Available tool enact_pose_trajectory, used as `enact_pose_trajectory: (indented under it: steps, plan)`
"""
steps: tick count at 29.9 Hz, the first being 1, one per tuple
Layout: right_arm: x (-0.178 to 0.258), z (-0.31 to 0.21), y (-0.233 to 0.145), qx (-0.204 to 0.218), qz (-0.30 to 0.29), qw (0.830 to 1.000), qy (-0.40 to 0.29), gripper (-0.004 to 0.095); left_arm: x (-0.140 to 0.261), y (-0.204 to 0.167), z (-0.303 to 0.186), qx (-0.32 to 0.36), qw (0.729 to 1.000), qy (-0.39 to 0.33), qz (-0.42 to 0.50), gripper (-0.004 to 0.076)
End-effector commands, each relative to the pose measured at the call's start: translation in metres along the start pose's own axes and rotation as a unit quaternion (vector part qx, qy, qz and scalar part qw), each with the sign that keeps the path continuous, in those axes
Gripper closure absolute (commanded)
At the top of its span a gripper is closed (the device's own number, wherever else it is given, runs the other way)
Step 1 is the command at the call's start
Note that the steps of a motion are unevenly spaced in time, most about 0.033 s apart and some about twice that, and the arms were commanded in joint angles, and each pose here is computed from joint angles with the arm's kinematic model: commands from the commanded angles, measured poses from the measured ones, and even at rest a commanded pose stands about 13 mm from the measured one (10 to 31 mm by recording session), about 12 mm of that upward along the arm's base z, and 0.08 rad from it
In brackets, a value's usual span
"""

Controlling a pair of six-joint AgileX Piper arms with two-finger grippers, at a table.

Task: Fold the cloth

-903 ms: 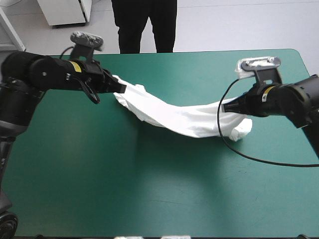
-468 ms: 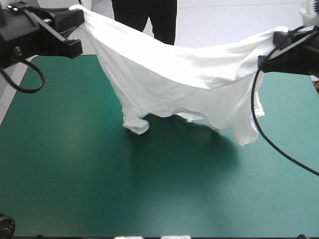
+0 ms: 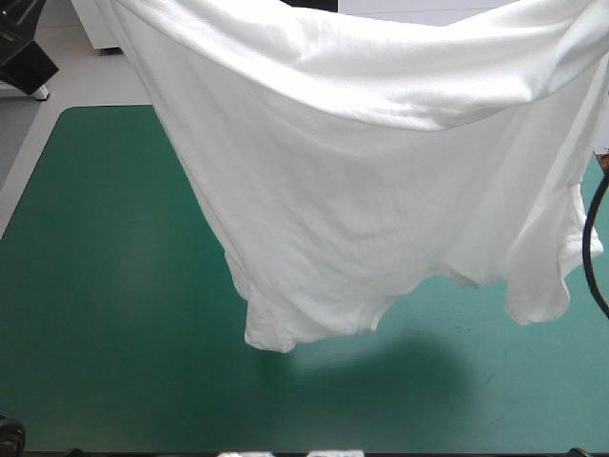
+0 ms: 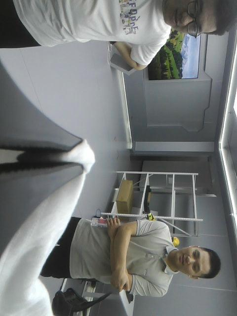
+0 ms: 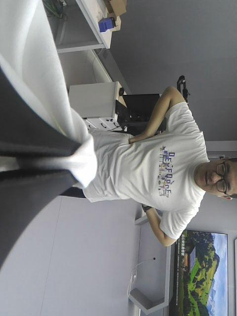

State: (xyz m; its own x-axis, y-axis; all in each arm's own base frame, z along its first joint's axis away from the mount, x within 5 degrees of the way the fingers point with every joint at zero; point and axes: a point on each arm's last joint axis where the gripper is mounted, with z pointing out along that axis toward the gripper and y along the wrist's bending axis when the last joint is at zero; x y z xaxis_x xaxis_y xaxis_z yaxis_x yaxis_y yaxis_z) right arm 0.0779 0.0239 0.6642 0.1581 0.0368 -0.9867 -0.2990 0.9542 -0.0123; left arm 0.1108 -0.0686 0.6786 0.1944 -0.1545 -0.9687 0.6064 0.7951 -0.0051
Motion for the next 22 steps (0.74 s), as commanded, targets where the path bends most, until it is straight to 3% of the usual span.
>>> enact_pose_trajectory:
  steps: [1, 4, 7, 11, 15, 22]
  plan:
    - [-0.001, 0.014, 0.0, 0.004, -0.008, 1.0, -0.017, 0.0923, -0.009, 0.003, 0.0, -0.016, 0.999, -0.048, 0.007, 0.0734]
    - [0.015, 0.048, 0.002, 0.012, -0.008, 1.0, 0.026, 0.0924, 0.001, 0.014, 0.018, -0.047, 0.998, -0.027, 0.021, 0.0734]
    - [0.033, 0.086, -0.002, 0.048, -0.01, 0.997, 0.06, 0.0925, 0.018, 0.03, 0.045, -0.087, 0.995, 0.0, 0.04, 0.0734]
    - [0.052, 0.137, -0.004, 0.086, -0.034, 0.994, 0.058, 0.0925, 0.046, 0.055, 0.09, -0.138, 0.988, 0.02, 0.071, 0.0734]
    - [0.066, 0.182, -0.002, 0.093, -0.056, 0.994, 0.01, 0.0925, 0.066, 0.072, 0.13, -0.151, 0.984, -0.019, 0.088, 0.0734]
    - [0.078, 0.217, 0.001, 0.099, -0.065, 0.992, -0.048, 0.0925, 0.066, 0.078, 0.152, -0.151, 0.974, -0.124, 0.113, 0.0734]
